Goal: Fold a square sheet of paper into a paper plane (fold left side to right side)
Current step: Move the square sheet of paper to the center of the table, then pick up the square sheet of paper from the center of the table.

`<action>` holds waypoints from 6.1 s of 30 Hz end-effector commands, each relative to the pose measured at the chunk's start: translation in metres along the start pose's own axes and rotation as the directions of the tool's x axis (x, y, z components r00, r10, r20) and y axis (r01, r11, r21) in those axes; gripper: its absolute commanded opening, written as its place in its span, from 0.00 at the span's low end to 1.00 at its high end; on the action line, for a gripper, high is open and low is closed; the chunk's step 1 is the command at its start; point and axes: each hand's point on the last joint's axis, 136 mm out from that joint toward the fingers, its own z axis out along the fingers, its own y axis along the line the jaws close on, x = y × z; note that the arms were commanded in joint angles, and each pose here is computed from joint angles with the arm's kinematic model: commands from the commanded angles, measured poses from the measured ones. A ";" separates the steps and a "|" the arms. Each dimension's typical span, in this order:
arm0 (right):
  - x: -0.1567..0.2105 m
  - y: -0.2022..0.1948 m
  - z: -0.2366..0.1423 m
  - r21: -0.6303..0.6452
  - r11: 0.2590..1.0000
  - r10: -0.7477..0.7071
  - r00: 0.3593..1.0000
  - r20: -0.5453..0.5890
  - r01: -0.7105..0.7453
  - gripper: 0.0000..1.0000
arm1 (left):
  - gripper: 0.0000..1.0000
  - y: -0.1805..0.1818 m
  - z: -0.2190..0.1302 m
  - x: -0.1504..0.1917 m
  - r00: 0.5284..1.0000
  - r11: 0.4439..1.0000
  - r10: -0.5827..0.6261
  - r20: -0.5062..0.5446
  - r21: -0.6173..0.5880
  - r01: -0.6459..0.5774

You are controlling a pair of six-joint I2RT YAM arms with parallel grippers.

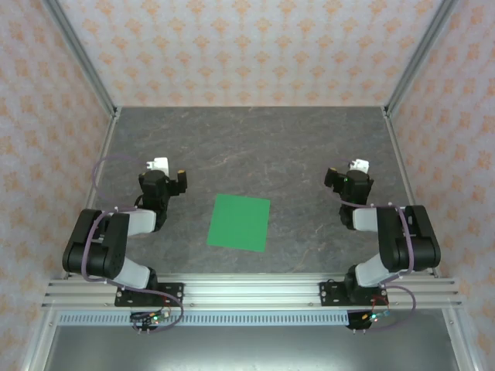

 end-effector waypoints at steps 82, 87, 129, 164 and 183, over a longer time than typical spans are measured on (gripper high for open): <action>-0.076 0.003 -0.111 -0.072 0.980 0.184 0.982 -0.043 -0.187 1.00 | 0.99 -0.263 -0.110 0.134 0.559 0.836 0.541 -0.628 0.473 -0.278; -0.075 0.004 -0.111 -0.079 0.978 0.187 0.981 -0.048 -0.191 1.00 | 0.99 -0.280 -0.098 0.126 0.563 0.819 0.564 -0.604 0.498 -0.286; 0.032 0.211 -0.018 -0.292 0.956 -0.150 0.811 -0.566 -0.026 0.91 | 0.91 -0.281 -0.136 0.070 0.699 0.749 0.163 -0.696 0.548 0.371; 0.121 0.237 -0.090 -0.399 0.917 -0.329 0.572 -0.751 0.003 0.83 | 0.89 -0.270 -0.119 0.117 0.611 0.828 0.162 -0.775 0.443 0.343; 0.099 0.263 -0.100 -0.499 0.853 -0.317 0.609 -0.727 -0.151 0.15 | 0.90 -0.220 -0.114 0.028 0.742 0.763 -0.027 -0.670 0.467 0.448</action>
